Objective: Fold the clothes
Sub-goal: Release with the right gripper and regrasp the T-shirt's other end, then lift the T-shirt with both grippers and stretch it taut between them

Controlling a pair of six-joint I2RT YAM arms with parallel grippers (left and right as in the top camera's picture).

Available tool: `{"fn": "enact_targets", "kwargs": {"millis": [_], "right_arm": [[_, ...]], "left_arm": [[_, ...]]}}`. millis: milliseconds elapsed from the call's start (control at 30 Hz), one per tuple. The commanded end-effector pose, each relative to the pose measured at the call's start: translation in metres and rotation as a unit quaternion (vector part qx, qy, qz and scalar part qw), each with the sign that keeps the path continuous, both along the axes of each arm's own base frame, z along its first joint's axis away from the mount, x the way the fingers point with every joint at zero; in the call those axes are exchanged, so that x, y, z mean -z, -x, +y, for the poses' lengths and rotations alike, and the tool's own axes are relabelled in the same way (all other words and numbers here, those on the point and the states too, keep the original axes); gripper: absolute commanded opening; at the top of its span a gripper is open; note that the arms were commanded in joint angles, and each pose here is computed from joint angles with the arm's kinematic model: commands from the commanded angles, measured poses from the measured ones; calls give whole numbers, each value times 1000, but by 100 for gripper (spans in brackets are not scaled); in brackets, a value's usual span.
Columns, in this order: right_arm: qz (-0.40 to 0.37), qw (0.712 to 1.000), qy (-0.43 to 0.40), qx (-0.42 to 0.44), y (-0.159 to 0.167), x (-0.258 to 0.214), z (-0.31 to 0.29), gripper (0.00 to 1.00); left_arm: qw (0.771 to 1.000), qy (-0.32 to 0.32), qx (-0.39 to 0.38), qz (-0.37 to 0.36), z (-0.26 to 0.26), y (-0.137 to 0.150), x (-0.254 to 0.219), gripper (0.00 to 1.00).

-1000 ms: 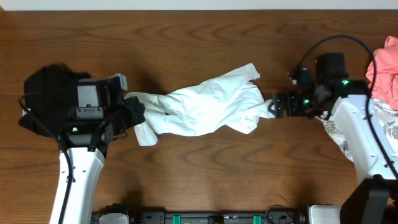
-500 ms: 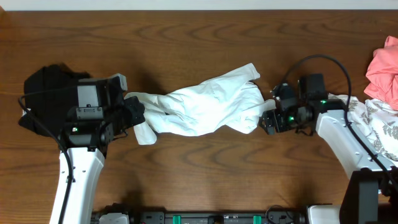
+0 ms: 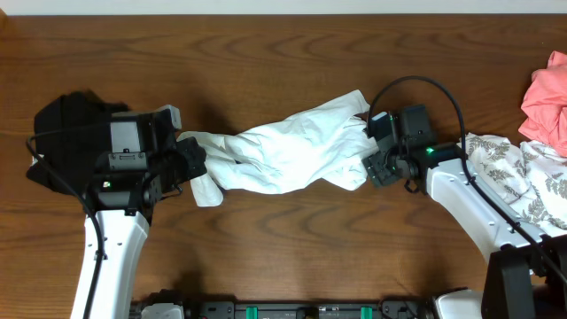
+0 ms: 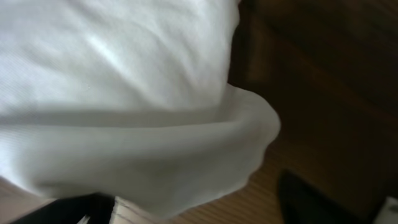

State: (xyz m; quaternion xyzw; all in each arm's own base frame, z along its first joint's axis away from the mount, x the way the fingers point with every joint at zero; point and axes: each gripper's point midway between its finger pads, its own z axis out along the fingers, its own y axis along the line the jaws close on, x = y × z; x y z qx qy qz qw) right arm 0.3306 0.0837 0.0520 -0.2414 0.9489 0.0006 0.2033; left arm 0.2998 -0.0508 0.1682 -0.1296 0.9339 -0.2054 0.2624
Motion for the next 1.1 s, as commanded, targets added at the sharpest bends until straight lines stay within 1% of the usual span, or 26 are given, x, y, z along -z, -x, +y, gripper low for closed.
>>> {"fn": "enact_targets", "kwargs": {"millis": [0, 67, 100, 133, 167, 233, 300, 367, 467, 600, 700, 800, 833, 900, 967, 1033, 1067], "right_arm": [[12, 1000, 16, 16, 1, 11, -6, 60], [19, 999, 15, 23, 2, 16, -6, 52], [23, 999, 15, 25, 2, 18, -6, 50], [27, 999, 15, 29, 2, 22, -7, 47], [28, 999, 14, 31, 2, 23, -6, 41], [29, 999, 11, 40, 1, 25, -6, 18], [21, 999, 5, 50, -3, 23, -5, 8], [5, 998, -3, 66, -10, 16, -5, 1], [-24, 996, -12, 81, -19, -2, -5, 1], [-72, 993, 2, 96, -30, -45, -14, 1], [-121, 986, 29, 113, -37, -94, -28, 1], [-175, 977, 32, 119, -43, -153, -38, 1], [-207, 970, 25, 124, -46, -186, -44, 1], [-247, 959, 14, 140, -48, -225, -54, 1], [-287, 945, -2, 158, -50, -262, -65, 1], [-311, 936, -7, 163, -51, -286, -74, 1], [-321, 931, 3, 171, -51, -296, -83, 1]], "left_arm": [[1000, 0, -5, -1, 1, -1, -2, 6], [1000, 0, -5, -1, 1, -1, -2, 6], [1000, 0, -5, -1, 1, -1, -2, 6], [1000, 0, -5, -1, 1, -1, -2, 6], [1000, 0, -5, -1, 1, -1, -2, 6], [1000, 0, -5, -1, 1, -1, -2, 6], [1000, 0, -5, -1, 1, -1, -2, 6], [1000, 0, -5, -1, 1, -1, -2, 6], [1000, 0, -5, -1, 1, -1, -2, 7], [1000, 7, -6, -9, -1, -3, -6, 6], [998, 32, 13, -53, -11, -10, -29, 6], [993, 50, -2, -103, -12, -17, -66, 6], [990, 52, -3, -134, -12, -19, -87, 6], [983, 40, -12, -178, -7, -22, -113, 6], [977, 3, -53, -204, 12, -23, -128, 6], [971, -33, -103, -211, 32, -21, -131, 6], [969, -43, -128, -206, 41, -20, -130, 6]]}}
